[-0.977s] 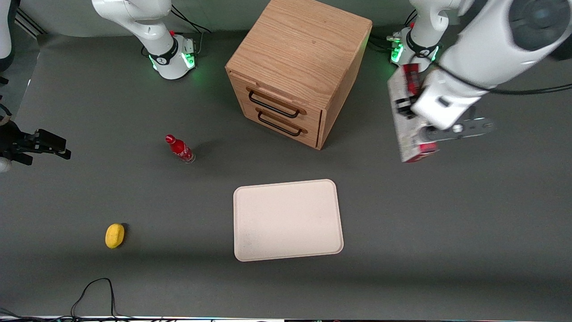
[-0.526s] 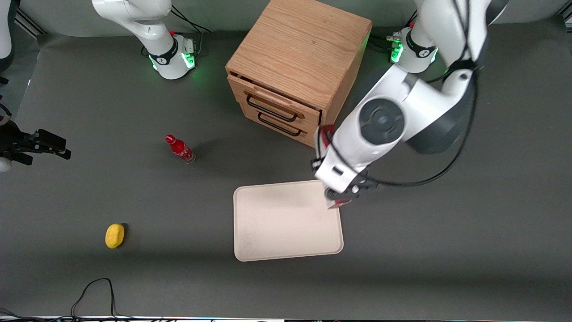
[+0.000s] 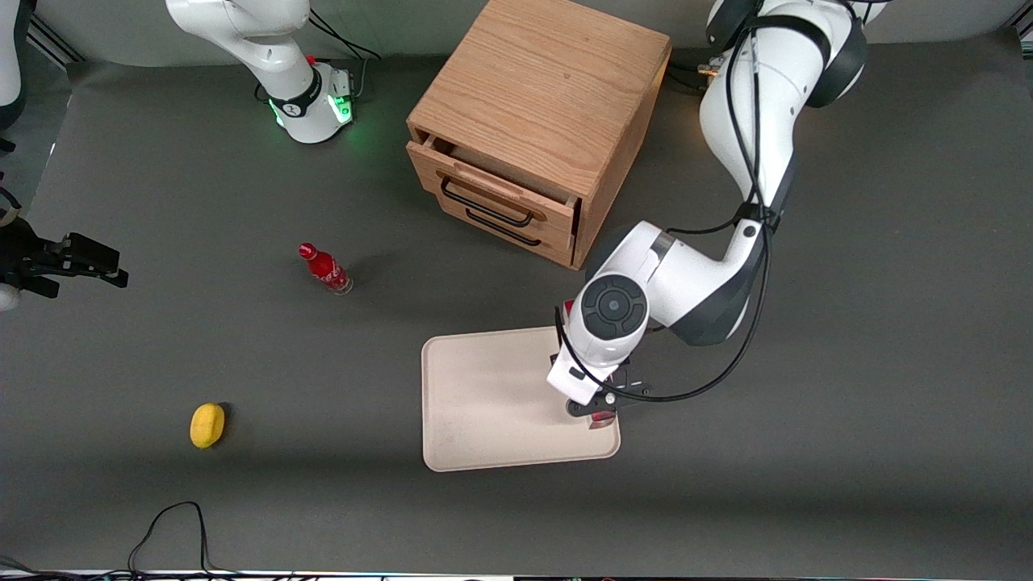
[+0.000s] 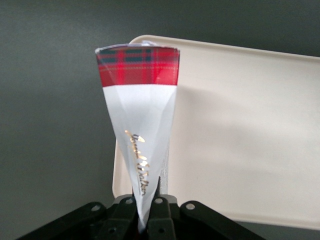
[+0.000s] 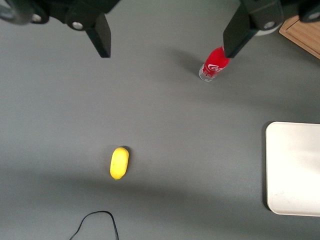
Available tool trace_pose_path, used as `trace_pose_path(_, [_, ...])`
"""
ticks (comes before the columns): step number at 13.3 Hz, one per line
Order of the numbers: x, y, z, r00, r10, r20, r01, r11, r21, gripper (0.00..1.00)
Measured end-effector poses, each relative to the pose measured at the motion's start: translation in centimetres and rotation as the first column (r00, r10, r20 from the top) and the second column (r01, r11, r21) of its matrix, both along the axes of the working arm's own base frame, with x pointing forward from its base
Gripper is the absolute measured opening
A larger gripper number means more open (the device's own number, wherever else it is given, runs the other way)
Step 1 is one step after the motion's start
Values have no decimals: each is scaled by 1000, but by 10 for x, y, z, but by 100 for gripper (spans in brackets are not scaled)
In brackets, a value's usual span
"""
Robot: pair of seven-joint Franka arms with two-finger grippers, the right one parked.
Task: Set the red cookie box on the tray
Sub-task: 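Carry the box over the cream tray and lower it, then open the left gripper to release the box on the tray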
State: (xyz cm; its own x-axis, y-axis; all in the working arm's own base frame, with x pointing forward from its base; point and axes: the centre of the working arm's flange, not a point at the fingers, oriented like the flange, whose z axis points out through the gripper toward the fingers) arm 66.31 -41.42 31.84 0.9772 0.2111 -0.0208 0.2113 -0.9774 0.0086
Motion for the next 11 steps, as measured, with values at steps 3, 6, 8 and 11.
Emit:
trace_pose_path(3, [8, 5, -44, 1000, -13, 13, 13, 1000, 3, 5])
trace_pose_path(6, [9, 4, -67, 999, -35, 23, 35, 999, -4, 5])
trace_pose_path(8, [8, 4, -73, 999, -40, 25, 40, 999, -6, 5])
trace_pose_path(11, [7, 4, -73, 999, -43, 26, 43, 999, -5, 24])
